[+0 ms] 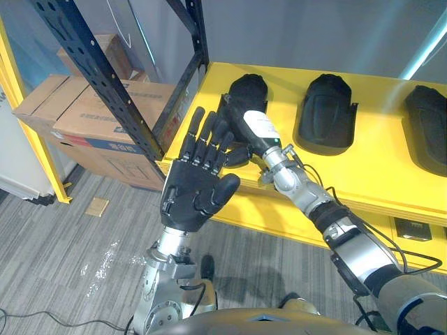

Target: Walk over and take three plastic housings, then place them on the shelf

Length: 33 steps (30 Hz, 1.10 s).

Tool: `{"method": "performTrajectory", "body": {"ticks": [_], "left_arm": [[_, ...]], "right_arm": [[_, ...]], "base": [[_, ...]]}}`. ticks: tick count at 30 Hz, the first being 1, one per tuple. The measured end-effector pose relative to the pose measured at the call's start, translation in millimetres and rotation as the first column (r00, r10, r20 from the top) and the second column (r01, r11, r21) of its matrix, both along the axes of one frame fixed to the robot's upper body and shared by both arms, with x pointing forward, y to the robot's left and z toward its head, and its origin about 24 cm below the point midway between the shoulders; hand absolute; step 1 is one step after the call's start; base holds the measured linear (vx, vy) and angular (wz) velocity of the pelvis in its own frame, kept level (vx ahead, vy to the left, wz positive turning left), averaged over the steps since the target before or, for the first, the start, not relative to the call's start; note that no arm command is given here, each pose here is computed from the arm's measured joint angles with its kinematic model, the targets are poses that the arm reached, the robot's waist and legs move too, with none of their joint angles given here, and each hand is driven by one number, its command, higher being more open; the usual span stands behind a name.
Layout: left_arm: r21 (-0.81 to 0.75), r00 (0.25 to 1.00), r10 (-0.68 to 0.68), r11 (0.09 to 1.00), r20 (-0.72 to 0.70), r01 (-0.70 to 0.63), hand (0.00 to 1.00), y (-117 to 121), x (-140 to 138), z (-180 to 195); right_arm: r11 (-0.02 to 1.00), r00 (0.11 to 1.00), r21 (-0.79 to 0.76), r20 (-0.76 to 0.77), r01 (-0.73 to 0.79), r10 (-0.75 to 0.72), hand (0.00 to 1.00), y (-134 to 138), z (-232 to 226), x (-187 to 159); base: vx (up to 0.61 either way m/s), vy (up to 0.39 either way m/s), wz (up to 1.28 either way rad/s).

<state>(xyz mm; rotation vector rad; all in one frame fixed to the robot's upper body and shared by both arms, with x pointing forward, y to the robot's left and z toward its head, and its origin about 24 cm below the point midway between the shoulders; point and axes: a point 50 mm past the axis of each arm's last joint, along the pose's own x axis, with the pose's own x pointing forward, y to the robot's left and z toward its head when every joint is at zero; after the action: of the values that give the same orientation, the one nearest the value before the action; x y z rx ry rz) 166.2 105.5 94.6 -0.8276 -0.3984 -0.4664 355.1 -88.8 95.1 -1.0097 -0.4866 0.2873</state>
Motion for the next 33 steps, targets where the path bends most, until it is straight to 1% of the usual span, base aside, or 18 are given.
{"method": "performTrajectory", "body": {"ticks": [6, 11, 13, 16, 18, 21, 24, 25, 26, 29, 33], "left_arm": [[-0.002, 1.0, -0.004, 1.0, -0.009, 0.004, 1.0, -1, 0, -1], [0.006, 0.999, -0.003, 1.0, -0.036, 0.003, 1.0, -2, 1, -7], [0.005, 0.999, -0.003, 1.0, -0.04, 0.003, 1.0, -2, 0, -7], [0.0, 0.999, -0.017, 1.0, -0.046, 0.017, 1.0, -5, -1, -8], [-0.006, 0.999, -0.023, 1.0, -0.044, 0.023, 1.0, -7, -2, -7], [-0.01, 0.999, -0.024, 1.0, -0.042, 0.024, 1.0, -9, -1, -6], [-0.018, 0.998, -0.034, 0.999, -0.058, 0.033, 1.0, -14, 0, -5], [-0.019, 0.998, -0.04, 0.999, -0.058, 0.039, 1.0, -16, 1, -5], [-0.02, 0.997, -0.041, 0.999, -0.068, 0.04, 1.0, -18, 1, -4], [-0.02, 0.995, -0.033, 0.999, -0.096, 0.031, 1.0, -18, 2, -6], [-0.012, 0.99, -0.035, 0.999, -0.137, 0.034, 1.0, -21, 2, -12]], "right_arm": [[1.0, 1.0, 0.006, 0.016, -0.019, 0.019, 1.0, 2, 2, -1], [0.997, 0.996, 0.062, 0.08, -0.05, 0.045, 1.0, 4, 11, -3], [0.992, 0.992, 0.106, 0.114, -0.071, 0.059, 1.0, 7, 22, -5], [0.957, 0.972, 0.241, 0.209, -0.159, 0.109, 1.0, 16, 50, -16], [0.932, 0.965, 0.306, 0.228, -0.196, 0.128, 1.0, 17, 58, -22], [0.897, 0.974, 0.39, 0.165, -0.207, 0.153, 1.0, 17, 57, -25], [0.867, 0.986, 0.472, 0.043, -0.16, 0.158, 1.0, 14, 52, -20], [0.853, 0.987, 0.504, -0.002, -0.136, 0.159, 1.0, 13, 50, -18], [0.815, 0.981, 0.572, -0.084, -0.096, 0.175, 1.0, 13, 47, -15], [0.755, 0.961, 0.655, -0.188, -0.032, 0.204, 1.0, 13, 43, -9], [0.72, 0.934, 0.688, -0.311, 0.094, 0.175, 1.0, 8, 34, 8]], "base": [[-0.03, -0.014, 0.0], [-0.02, -0.018, -0.04], [-0.03, -0.018, -0.07], [-0.02, -0.021, -0.07], [-0.01, -0.02, -0.19], [-0.01, -0.023, -0.12], [-0.01, -0.012, -0.03], [0.0, 0.0, 0.0], [0.0, 0.0, 0.0], [0.0, -0.009, 0.01], [-0.01, -0.014, 0.05]]}}
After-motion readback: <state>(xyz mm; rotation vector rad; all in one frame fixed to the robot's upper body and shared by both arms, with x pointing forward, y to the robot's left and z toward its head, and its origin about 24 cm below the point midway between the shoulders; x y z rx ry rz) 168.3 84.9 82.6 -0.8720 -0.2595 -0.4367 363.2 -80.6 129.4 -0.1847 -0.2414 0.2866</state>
